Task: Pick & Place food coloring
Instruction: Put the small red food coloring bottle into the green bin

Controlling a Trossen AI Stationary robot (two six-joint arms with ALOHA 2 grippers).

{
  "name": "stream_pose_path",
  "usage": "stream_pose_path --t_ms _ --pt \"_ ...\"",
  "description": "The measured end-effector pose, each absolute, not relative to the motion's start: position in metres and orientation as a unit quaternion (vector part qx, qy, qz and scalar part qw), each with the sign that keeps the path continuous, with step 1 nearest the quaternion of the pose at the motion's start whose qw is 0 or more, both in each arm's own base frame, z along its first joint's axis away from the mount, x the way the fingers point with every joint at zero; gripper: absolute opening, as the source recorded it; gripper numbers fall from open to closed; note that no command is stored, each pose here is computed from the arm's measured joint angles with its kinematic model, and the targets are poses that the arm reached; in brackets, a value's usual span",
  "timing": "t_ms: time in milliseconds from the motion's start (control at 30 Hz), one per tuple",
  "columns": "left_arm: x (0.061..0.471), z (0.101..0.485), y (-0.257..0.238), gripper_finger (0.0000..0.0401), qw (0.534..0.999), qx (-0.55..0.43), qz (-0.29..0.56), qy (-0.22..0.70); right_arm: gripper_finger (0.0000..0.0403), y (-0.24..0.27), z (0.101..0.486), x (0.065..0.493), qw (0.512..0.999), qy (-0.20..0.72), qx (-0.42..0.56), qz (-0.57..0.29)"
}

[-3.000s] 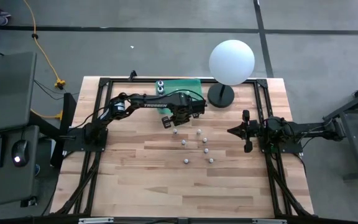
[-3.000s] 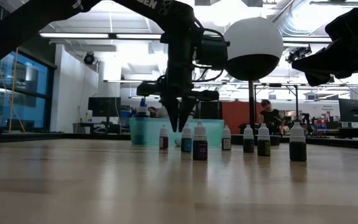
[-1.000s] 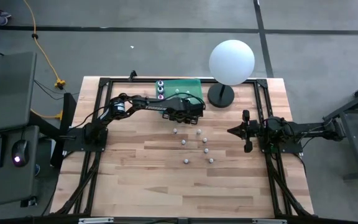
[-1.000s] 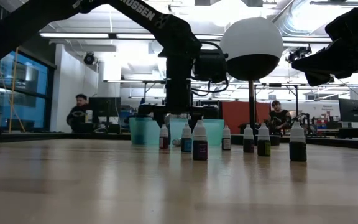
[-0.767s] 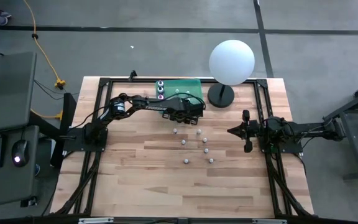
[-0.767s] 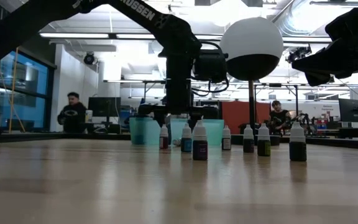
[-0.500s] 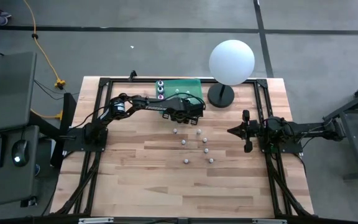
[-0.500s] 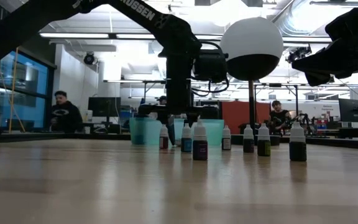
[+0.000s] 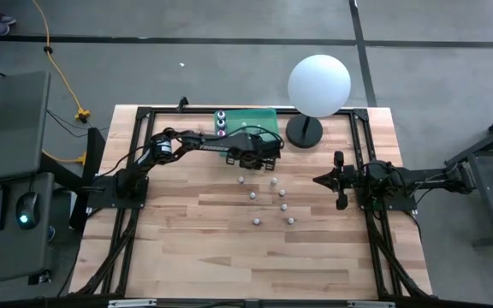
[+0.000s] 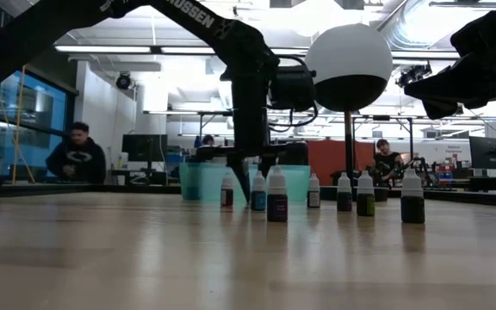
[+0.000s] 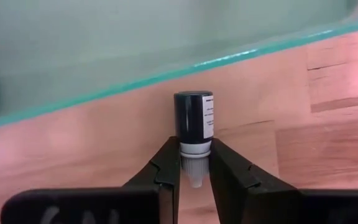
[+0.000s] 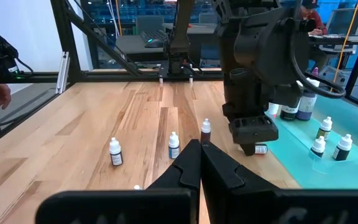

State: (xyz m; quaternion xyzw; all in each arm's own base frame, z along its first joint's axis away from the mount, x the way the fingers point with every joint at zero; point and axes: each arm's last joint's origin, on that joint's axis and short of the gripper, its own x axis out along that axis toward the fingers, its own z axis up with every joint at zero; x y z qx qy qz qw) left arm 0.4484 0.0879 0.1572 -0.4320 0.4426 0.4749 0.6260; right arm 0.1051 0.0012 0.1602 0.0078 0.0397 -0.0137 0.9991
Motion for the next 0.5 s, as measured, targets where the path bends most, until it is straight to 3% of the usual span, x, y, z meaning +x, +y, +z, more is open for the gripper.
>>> stream_pose_path --t_ms 500 --pt "0.459 0.208 0.075 0.0051 0.58 -0.52 0.447 0.44 0.0 0.001 0.16 0.105 0.999 0.039 0.008 -0.014"
